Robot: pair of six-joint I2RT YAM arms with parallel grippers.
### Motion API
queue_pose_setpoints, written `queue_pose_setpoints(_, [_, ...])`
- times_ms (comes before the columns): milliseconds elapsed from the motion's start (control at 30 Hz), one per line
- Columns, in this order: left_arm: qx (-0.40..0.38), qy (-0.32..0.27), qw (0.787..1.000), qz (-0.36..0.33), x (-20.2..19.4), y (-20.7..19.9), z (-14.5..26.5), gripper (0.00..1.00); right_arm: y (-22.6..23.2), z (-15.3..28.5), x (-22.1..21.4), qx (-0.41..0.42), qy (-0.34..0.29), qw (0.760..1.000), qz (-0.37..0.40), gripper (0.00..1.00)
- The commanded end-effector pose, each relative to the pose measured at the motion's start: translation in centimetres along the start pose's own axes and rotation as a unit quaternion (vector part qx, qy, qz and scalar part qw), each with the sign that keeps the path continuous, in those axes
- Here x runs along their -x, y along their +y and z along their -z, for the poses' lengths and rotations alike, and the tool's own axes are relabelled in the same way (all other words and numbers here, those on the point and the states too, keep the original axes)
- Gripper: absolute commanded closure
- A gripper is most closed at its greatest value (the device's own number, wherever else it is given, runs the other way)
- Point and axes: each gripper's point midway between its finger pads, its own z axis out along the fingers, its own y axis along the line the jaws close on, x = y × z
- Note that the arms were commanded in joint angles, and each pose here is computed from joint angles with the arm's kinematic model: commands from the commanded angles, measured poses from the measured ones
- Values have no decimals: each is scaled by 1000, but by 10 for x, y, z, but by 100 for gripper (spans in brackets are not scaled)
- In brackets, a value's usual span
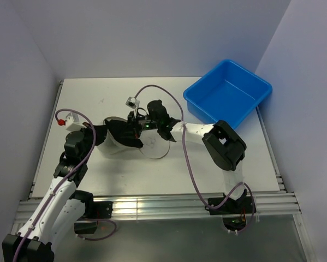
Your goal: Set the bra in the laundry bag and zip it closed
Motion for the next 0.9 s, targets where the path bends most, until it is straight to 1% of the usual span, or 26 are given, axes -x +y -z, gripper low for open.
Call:
queue_pose_setpoints(0, [-71,-16,997,4,15,-34,0,100,-7,3,-12,-14,15,1000,5,100])
queue_pose_setpoints(100, [-90,-5,996,3,11,-41,0,100,-10,10,-31,-35,46,998,-13,100])
queue_pose_setpoints(233, [-110,26,994,5,-6,-42,1,100,-13,19,-44,-72,74,994,-25,100])
queue_pose_setpoints(300, [-127,65,990,8,-25,-41,3,100,-13,22,-41,-91,77,992,-40,100])
queue_pose_setpoints(367, [-139,86,986,23,-37,-41,7,100,-15,22,-25,-120,57,990,-45,100])
queue_pose_setpoints(400, [-140,106,984,30,-51,-35,11,100,-16,23,-20,-138,49,987,-66,100])
queue_pose_setpoints(467, [-146,120,981,35,-60,-35,19,100,-13,19,-3,-168,22,982,-81,100])
queue_pose_setpoints(500, [-140,119,982,34,-61,-33,20,100,-24,21,2,-218,-3,970,-110,100])
queue_pose_setpoints(567, [-145,116,982,36,-59,-36,27,100,-22,14,4,-252,-27,960,-121,100])
queue_pose_setpoints(600, [-147,117,981,41,-60,-37,29,100,-32,15,10,-291,-58,945,-136,100])
queue_pose_setpoints(667, [-157,127,978,52,-62,-42,33,100,-34,8,7,-304,-75,937,-157,100])
queue_pose_setpoints(700, [-160,134,976,55,-64,-43,34,100,-35,5,12,-305,-96,931,-176,100])
queue_pose_setpoints(733, [-165,149,973,58,-70,-45,36,100,-44,8,17,-332,-120,918,-179,100])
queue_pose_setpoints(800, [-172,162,968,80,-75,-47,39,100,-49,1,11,-357,-136,904,-194,100])
queue_pose_setpoints(833, [-180,172,965,85,-78,-50,42,100,-62,6,8,-393,-157,885,-193,100])
queue_pose_setpoints(867, [-182,175,963,93,-78,-52,43,100,-62,4,3,-403,-163,880,-193,100])
